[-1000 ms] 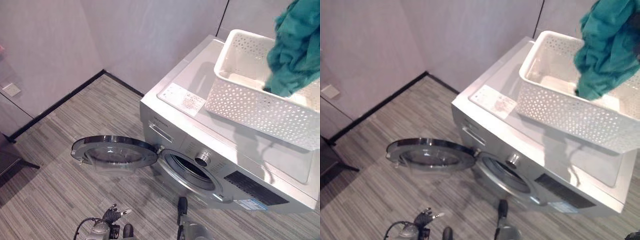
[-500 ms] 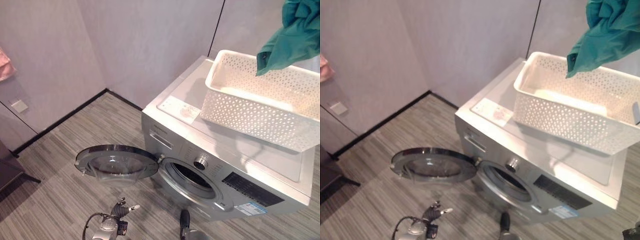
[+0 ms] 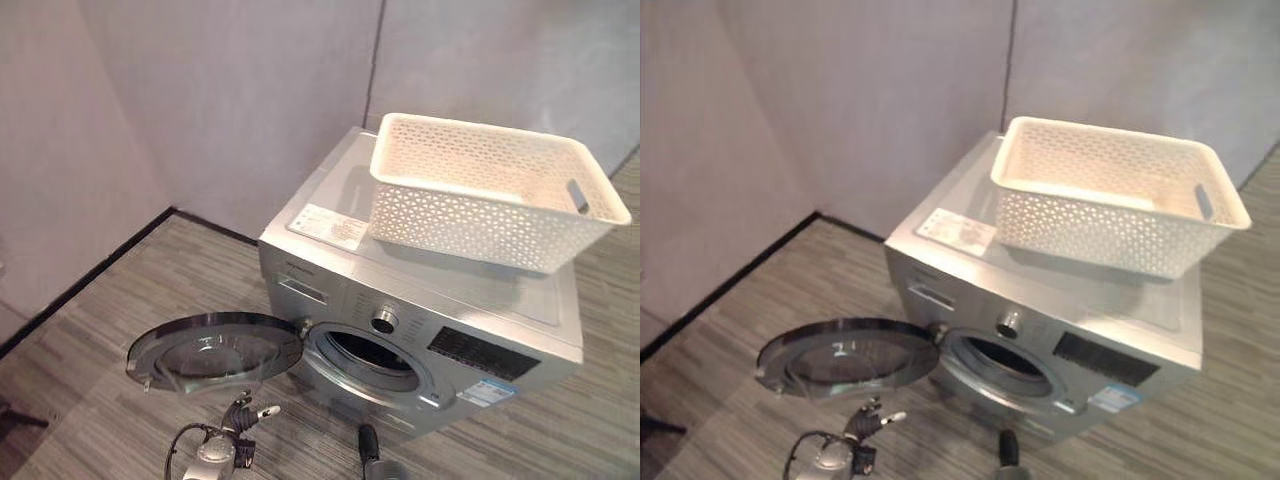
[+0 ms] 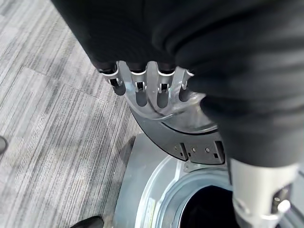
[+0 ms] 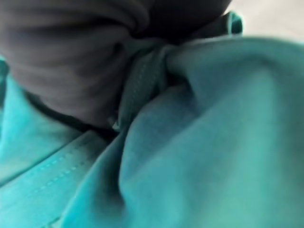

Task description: Grab the laundry basket,head to the washer,open it,put in the laundry and shut it.

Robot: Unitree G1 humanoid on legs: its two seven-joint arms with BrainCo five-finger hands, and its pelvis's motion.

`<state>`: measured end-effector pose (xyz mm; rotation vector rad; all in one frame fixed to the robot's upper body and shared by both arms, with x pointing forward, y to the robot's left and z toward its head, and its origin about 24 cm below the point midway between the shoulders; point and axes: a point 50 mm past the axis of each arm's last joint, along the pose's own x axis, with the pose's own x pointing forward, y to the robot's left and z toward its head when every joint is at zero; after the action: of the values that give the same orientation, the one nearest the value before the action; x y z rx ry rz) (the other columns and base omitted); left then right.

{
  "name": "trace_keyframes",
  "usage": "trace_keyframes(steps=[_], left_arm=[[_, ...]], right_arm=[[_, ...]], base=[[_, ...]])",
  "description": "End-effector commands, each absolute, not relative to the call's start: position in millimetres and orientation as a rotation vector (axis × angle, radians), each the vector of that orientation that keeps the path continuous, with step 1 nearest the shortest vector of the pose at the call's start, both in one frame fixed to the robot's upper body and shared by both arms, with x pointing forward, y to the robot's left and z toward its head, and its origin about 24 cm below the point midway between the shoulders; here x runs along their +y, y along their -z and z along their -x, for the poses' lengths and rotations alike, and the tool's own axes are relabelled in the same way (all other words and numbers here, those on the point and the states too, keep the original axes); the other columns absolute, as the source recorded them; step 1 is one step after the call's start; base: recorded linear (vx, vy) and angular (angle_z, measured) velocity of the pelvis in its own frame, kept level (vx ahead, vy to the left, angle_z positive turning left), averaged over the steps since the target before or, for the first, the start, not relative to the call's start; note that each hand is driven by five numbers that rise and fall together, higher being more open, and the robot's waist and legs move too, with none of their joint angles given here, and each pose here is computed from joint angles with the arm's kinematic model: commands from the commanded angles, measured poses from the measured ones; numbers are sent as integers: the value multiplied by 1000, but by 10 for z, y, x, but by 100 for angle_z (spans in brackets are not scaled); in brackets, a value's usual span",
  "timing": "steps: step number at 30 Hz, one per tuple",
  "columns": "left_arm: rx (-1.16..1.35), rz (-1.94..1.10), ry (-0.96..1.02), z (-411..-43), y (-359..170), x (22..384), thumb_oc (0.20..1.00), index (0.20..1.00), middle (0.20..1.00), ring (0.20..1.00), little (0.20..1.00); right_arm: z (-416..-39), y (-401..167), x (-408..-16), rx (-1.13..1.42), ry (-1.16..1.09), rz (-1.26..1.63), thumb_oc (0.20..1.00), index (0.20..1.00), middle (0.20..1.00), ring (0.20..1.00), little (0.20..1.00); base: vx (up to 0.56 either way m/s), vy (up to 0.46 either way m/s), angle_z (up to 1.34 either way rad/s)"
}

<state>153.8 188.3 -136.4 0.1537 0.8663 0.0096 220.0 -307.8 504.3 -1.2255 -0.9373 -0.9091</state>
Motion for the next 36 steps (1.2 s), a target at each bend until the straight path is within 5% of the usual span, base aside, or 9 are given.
trace_keyframes(steps=[1, 8, 13, 20, 29, 36], left_arm=[[789, -228, 14, -1669, 1250, 2019, 1000, 1000, 1000, 1000, 1000], [801, -209, -58, -1604, 1245, 2152, 1000, 1000, 1000, 1000, 1000], [726, -227, -85, -1701, 1111, 2279, 1000, 1000, 1000, 1000, 1000], [499, -275, -31, -1932, 675, 2458, 1000, 1000, 1000, 1000, 1000], [234, -321, 248, -2070, 93, 2228, 1000, 1000, 1000, 1000, 1000], [234, -270, 323, -2103, 134, 2014, 1000, 1000, 1000, 1000, 1000]], right_arm=[[-2080, -5021, -3137, -975, 1011, 1267, 200, 200, 200, 200, 200], [-2208, -3672, -3332, -829, 859, 1174, 200, 200, 200, 200, 200], [-2054, -2911, -3079, -783, 580, 1010, 200, 200, 200, 200, 200], [-2171, -2288, -2511, -690, 116, 783, 200, 200, 200, 200, 200], [-2295, -1708, -1649, -510, -470, 406, 200, 200, 200, 200, 200], [-2212, -1531, -1516, -439, -551, 334, 200, 200, 200, 200, 200]], base=[[-17, 111, -37], [-93, 118, -37], [-223, 88, -34], [-191, -39, -39], [-24, -128, -16], [-8, -59, 13]])
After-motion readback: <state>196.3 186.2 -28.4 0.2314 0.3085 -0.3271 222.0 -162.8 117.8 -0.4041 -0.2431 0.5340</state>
